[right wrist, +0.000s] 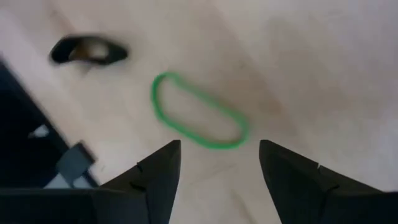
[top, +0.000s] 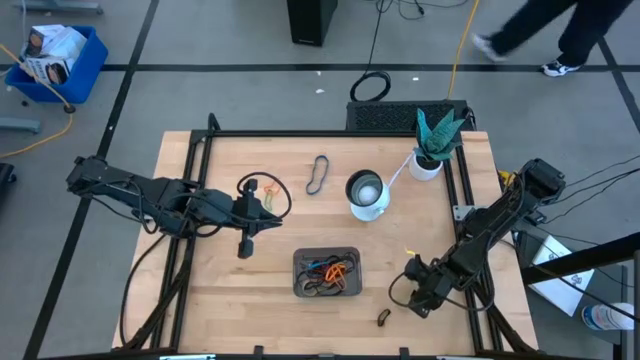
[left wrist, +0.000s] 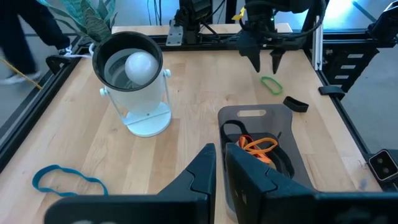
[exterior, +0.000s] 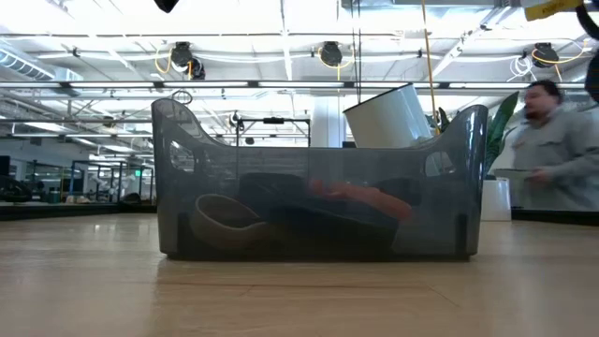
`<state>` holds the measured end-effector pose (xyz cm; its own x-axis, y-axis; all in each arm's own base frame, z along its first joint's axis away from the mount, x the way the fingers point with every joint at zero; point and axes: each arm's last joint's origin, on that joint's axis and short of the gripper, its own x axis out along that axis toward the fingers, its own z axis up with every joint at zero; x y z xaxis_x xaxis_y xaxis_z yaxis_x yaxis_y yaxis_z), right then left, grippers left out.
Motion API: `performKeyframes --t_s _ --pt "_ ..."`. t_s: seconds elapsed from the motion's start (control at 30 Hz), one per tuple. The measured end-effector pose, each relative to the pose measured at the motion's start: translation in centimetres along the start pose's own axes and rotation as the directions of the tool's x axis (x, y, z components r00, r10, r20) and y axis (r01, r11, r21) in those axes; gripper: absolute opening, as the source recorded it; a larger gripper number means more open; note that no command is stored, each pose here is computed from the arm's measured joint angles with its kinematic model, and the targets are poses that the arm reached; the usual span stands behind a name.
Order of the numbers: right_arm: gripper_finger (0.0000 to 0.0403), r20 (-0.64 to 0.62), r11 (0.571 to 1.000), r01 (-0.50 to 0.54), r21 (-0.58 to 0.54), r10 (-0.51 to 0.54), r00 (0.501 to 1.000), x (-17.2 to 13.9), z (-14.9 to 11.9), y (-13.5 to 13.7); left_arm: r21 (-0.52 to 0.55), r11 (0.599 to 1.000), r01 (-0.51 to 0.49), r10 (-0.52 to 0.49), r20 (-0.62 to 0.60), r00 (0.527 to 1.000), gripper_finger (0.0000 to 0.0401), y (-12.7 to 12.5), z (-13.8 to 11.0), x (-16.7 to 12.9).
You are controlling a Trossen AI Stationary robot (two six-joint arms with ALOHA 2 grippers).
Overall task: Pick and place rubber bands into bin
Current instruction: Put the bottom green rubber band into the black bin
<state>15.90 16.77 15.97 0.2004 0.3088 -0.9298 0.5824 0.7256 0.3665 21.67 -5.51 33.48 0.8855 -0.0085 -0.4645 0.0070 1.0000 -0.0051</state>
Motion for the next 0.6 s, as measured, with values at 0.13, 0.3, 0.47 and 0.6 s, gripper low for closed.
performKeyframes --t_s 0.13,0.3,0.47,0.6 --pt "0.0214 0.018 1.000 0.006 0.019 -0.006 1.000 -0.01 0.15 -0.06 0.000 1.000 0.000 0.000 0.000 1.000 0.0042 0.00 0.00 0.00" --pt "0.0216 0.015 0.999 0.028 0.021 -0.029 0.999 0.06 0.13 -0.25 0.000 1.000 0.000 0.000 0.000 1.000 0.0042 0.00 0.00 0.01" --pt "0.0211 0.015 0.998 0.049 0.029 -0.049 0.999 0.05 0.14 -0.45 0.000 1.000 0.000 0.000 0.000 1.000 0.0042 0.00 0.00 0.01" --pt "0.0212 0.014 0.998 0.052 0.030 -0.052 0.999 0.05 0.14 -0.48 0.000 1.000 0.000 0.000 0.000 1.000 0.0042 0.00 0.00 0.00"
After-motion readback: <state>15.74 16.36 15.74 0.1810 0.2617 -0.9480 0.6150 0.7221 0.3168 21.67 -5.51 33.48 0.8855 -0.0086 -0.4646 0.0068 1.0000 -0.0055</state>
